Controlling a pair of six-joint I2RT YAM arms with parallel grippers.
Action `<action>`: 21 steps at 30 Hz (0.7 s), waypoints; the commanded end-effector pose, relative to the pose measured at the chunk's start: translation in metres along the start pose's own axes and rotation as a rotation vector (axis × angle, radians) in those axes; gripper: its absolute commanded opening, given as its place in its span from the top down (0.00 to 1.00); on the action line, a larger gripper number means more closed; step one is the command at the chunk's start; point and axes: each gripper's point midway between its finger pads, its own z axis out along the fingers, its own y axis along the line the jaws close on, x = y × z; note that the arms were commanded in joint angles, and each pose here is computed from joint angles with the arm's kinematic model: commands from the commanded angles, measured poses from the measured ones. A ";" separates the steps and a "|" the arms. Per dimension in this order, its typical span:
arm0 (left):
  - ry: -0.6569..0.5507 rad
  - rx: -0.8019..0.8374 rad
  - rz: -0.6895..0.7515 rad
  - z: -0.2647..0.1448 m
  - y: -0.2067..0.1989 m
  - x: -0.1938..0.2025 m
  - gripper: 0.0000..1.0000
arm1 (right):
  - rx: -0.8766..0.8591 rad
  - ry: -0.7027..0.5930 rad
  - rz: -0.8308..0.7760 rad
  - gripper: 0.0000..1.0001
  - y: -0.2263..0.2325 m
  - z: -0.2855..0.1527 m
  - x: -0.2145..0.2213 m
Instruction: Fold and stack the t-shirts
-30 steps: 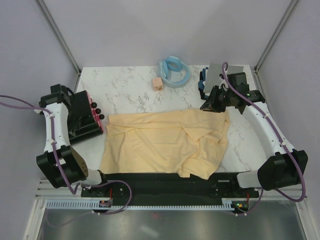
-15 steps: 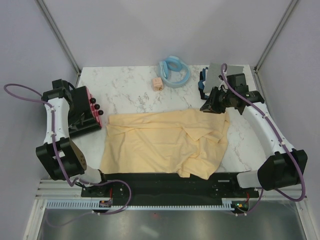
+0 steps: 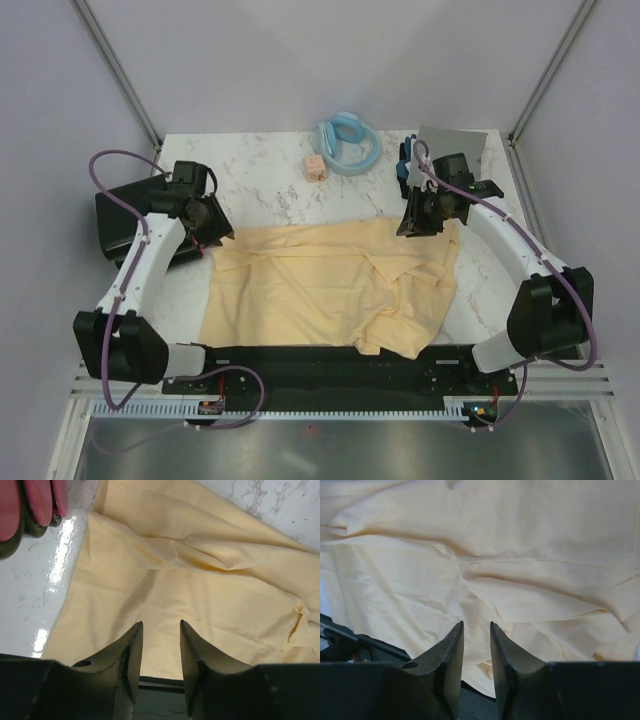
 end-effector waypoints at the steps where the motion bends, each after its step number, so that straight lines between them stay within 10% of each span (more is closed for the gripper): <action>1: 0.073 0.018 0.027 0.040 -0.019 -0.012 0.57 | 0.082 0.020 -0.064 0.65 -0.016 0.015 -0.006; 10: 0.114 -0.023 0.125 0.078 -0.038 -0.049 0.58 | 0.134 0.012 -0.120 0.65 -0.025 0.046 -0.018; 21: 0.330 -0.094 0.198 0.117 -0.025 -0.003 0.59 | 0.242 0.065 -0.098 0.65 -0.048 0.071 -0.017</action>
